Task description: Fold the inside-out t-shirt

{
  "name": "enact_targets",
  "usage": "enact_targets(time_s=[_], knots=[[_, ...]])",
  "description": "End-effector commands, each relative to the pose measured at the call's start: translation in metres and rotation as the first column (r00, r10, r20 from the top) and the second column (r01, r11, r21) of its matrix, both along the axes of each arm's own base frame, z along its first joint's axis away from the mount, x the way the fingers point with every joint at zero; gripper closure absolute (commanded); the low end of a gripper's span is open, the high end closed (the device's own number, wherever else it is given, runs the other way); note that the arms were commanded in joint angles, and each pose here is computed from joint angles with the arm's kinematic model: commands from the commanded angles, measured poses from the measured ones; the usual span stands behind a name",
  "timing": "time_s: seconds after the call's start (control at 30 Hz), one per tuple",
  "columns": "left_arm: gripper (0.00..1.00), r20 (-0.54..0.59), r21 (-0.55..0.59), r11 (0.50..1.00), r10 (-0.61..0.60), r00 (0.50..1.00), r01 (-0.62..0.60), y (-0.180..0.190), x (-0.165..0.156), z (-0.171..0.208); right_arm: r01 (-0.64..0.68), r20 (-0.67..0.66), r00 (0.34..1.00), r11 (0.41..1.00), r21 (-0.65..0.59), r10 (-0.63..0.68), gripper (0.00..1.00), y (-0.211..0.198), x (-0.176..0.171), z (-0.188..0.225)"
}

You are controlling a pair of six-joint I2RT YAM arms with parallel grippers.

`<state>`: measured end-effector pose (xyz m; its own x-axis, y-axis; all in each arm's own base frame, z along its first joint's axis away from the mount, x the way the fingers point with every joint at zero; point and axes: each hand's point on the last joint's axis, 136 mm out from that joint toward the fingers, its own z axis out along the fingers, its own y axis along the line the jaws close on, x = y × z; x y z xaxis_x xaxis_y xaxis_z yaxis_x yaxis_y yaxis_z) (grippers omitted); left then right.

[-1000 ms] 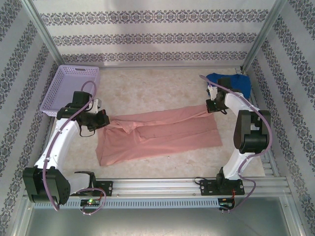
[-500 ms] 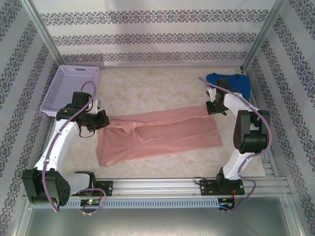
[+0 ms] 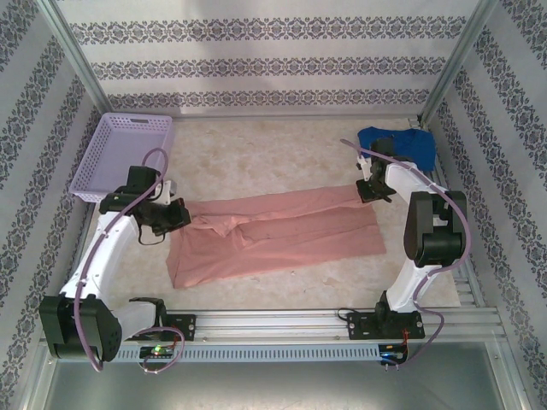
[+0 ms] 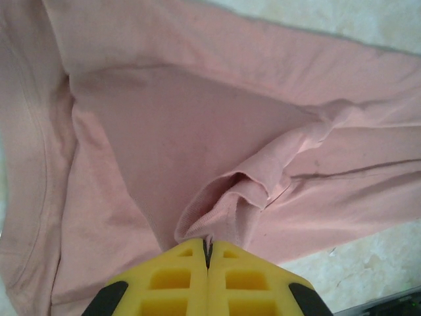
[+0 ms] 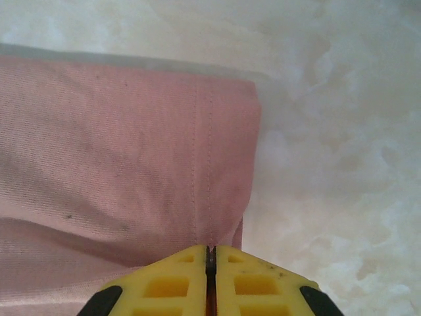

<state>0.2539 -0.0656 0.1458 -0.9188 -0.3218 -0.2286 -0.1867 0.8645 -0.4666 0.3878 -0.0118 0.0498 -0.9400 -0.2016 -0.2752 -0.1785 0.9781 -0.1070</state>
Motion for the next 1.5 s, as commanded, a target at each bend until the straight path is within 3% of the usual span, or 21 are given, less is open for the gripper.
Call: enact_targets(time_s=[0.0,0.13,0.27,0.47,0.73,0.97,1.1,1.2,1.3,1.4,1.47], knots=[[1.00,-0.052,-0.010,1.000,0.024,0.998,-0.024,0.001,-0.013,-0.011,0.019,-0.083,0.996,0.997,-0.081,-0.026,0.81,-0.009,-0.019,-0.013],[1.00,-0.073,-0.015,0.999,0.027,0.997,-0.028,0.001,-0.015,-0.021,0.033,-0.058,0.998,0.995,-0.089,-0.039,0.69,-0.001,-0.027,-0.001],[1.00,-0.078,-0.019,0.999,0.024,0.997,-0.026,0.000,-0.014,-0.024,0.063,0.001,0.998,0.994,-0.089,-0.063,0.65,0.002,-0.027,0.015],[1.00,-0.071,-0.025,0.999,0.023,0.997,-0.025,-0.001,-0.013,-0.022,0.083,0.057,0.995,0.993,0.084,-0.088,0.64,0.033,0.003,0.018],[1.00,-0.077,-0.012,1.000,0.023,0.997,-0.024,0.001,-0.017,-0.019,0.165,-0.192,0.967,0.986,-0.030,-0.167,0.65,0.020,-0.026,-0.027],[1.00,-0.106,-0.015,1.000,0.026,0.994,-0.028,0.000,-0.024,-0.025,0.172,-0.208,0.962,0.984,-0.049,-0.178,0.64,0.019,-0.040,-0.031],[1.00,-0.116,-0.040,0.998,0.034,0.993,-0.039,-0.003,-0.027,-0.029,0.153,-0.097,0.983,0.988,-0.023,-0.154,0.63,0.028,-0.021,-0.002],[1.00,-0.128,-0.045,0.998,0.038,0.991,-0.044,-0.004,-0.030,-0.034,0.049,0.026,0.998,0.999,-0.003,-0.049,0.61,0.060,-0.011,0.030],[1.00,-0.131,-0.042,0.998,0.043,0.990,-0.049,-0.003,-0.030,-0.036,-0.171,0.162,0.975,0.977,0.126,0.150,0.59,0.136,-0.017,0.058],[1.00,-0.126,-0.042,0.998,0.040,0.991,-0.046,-0.004,-0.029,-0.035,-0.401,0.282,0.902,0.875,0.272,0.326,0.56,0.222,-0.043,0.078],[1.00,-0.125,-0.041,0.998,0.040,0.991,-0.045,-0.004,-0.029,-0.035,-0.523,0.366,0.843,0.760,0.387,0.393,0.54,0.287,-0.068,0.089]])
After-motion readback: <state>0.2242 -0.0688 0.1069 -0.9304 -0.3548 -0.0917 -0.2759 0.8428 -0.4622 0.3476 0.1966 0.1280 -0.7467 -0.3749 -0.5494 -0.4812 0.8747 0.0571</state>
